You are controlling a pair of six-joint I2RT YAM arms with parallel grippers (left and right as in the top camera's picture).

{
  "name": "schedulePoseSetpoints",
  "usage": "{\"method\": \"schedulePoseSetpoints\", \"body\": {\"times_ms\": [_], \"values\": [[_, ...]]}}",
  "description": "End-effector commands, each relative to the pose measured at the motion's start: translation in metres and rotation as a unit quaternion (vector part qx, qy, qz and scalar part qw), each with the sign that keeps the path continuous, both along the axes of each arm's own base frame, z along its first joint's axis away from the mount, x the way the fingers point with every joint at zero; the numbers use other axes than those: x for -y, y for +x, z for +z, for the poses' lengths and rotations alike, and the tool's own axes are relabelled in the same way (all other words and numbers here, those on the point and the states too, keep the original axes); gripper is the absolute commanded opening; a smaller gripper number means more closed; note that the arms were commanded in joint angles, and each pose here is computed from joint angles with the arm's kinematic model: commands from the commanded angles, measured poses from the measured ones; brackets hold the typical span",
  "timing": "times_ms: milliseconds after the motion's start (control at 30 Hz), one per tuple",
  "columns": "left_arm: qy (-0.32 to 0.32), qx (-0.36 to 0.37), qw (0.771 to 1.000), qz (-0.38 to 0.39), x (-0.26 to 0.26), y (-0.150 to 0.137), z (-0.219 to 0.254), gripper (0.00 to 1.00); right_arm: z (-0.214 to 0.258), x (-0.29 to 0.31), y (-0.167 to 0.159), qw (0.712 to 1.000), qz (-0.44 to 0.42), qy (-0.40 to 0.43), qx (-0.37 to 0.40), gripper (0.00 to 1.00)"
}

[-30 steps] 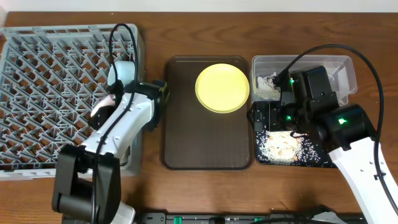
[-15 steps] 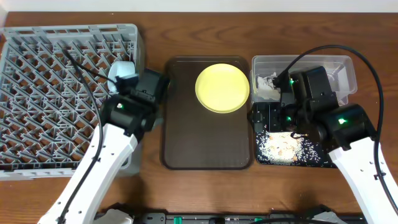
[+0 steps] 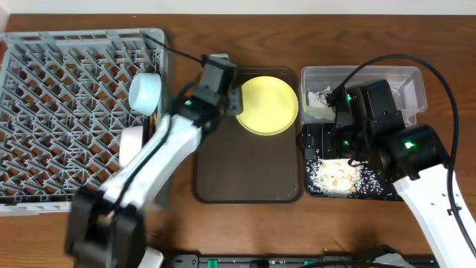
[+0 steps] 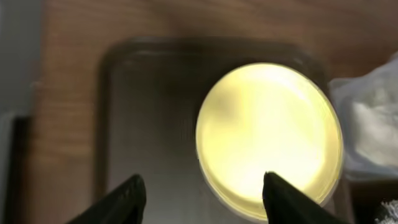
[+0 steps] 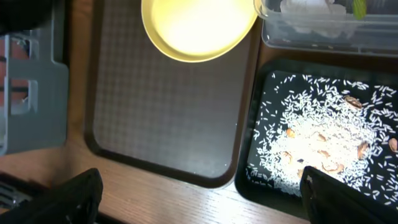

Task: Sort waste into correct bins and load items into the dishwasher
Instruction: 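Reach left gripper to the yellow plate and grip its edge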

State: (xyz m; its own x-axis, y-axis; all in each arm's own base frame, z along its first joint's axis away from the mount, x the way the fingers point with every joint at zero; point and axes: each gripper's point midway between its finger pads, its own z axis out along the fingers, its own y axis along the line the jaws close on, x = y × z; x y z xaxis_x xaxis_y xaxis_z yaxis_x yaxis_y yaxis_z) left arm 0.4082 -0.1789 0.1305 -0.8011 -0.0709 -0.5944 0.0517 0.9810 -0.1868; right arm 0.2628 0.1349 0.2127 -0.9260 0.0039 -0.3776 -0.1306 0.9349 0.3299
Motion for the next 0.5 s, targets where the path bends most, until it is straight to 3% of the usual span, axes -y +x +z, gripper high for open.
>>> {"method": "schedulePoseSetpoints", "body": {"times_ms": [0, 200, 467], "values": [[0.009, -0.034, 0.999, -0.022, 0.009, 0.004, -0.043, 0.61, 0.000, 0.000, 0.000, 1.000, 0.002, 0.000, 0.000, 0.99], [0.009, -0.078, 0.996, -0.034, 0.018, 0.005, -0.097, 0.59, 0.000, 0.000, 0.000, 1.000, 0.003, 0.001, 0.000, 0.99], [0.033, -0.141, 0.989, -0.038, 0.010, -0.014, -0.136, 0.27, -0.001, 0.000, -0.001, 1.000, 0.003, 0.000, -0.003, 0.99]]}}
